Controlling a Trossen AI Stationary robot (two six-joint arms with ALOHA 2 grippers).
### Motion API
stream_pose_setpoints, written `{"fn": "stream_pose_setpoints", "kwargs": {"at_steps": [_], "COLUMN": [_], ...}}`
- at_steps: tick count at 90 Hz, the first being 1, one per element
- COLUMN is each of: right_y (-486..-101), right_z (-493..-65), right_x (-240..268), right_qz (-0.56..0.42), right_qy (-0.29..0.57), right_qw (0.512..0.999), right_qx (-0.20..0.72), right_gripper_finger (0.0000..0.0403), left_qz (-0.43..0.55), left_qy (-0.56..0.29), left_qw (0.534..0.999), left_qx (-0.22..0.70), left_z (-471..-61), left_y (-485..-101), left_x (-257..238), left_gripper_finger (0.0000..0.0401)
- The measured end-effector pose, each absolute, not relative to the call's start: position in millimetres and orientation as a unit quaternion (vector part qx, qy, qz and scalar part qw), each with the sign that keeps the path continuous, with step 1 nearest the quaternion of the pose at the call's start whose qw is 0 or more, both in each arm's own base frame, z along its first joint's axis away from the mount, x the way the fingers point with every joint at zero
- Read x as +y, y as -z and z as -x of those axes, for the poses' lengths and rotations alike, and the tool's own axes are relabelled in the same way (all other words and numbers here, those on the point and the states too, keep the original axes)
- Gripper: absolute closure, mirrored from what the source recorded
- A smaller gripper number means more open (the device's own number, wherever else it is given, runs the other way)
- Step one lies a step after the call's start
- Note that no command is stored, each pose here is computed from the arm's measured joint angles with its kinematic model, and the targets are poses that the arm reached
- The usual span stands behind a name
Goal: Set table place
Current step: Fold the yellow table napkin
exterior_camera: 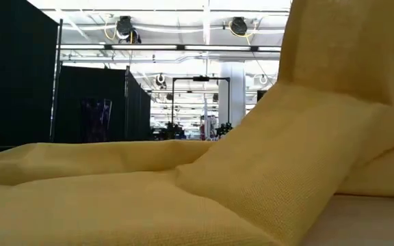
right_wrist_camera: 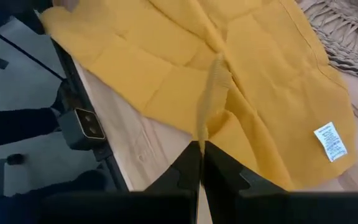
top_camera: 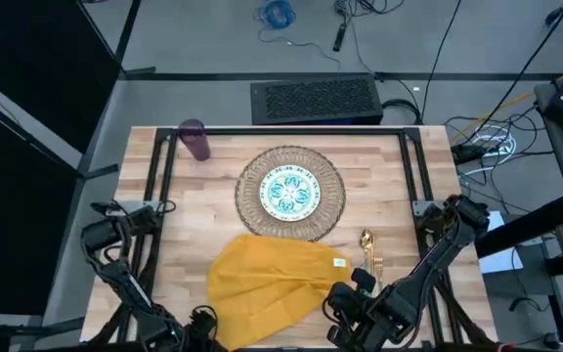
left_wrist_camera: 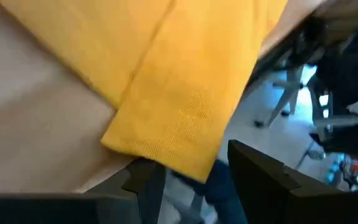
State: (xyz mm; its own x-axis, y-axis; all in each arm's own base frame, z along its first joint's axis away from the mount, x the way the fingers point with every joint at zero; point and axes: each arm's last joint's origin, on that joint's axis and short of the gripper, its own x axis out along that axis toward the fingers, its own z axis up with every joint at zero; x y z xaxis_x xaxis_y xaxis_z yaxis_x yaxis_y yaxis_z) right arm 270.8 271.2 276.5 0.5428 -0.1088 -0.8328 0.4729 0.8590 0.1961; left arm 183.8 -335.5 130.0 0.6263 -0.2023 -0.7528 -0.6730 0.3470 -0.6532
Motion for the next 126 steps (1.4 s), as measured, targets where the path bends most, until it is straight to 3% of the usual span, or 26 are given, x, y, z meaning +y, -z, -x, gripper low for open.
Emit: {"fn": "stream_pose_setpoints", "kwargs": {"at_steps": [33, 72, 90, 102, 126], "right_y": [-276.9, -276.3, -283.0, -284.7, -282.7], "right_z": [-269.4, -268.6, -269.8, -266.7, -263.9], "right_x": [274.0, 273.0, 297.3, 311.0, 317.3], "right_qz": [-0.204, -0.202, -0.270, -0.292, -0.316], "right_qy": [0.163, 0.167, 0.073, 0.022, 0.014], "right_qw": [0.856, 0.854, 0.852, 0.844, 0.829], "right_qx": [0.445, 0.450, 0.443, 0.450, 0.461], "right_gripper_finger": [0.0403, 0.0403, 0.0403, 0.0403, 0.0403], "left_qz": [0.532, 0.509, 0.482, 0.441, 0.351], "left_qy": [-0.163, -0.105, -0.082, -0.105, -0.157], "left_qw": [0.738, 0.764, 0.799, 0.817, 0.842], "left_qx": [0.381, 0.382, 0.349, 0.358, 0.377], "left_z": [-186.2, -193.4, -196.6, -193.3, -177.3], "left_y": [-130.7, -172.6, -198.6, -211.4, -248.0], "left_x": [-333.2, -348.1, -354.2, -354.0, -349.7], "left_gripper_finger": [0.0393, 0.0401, 0.0401, 0.0401, 0.0401]}}
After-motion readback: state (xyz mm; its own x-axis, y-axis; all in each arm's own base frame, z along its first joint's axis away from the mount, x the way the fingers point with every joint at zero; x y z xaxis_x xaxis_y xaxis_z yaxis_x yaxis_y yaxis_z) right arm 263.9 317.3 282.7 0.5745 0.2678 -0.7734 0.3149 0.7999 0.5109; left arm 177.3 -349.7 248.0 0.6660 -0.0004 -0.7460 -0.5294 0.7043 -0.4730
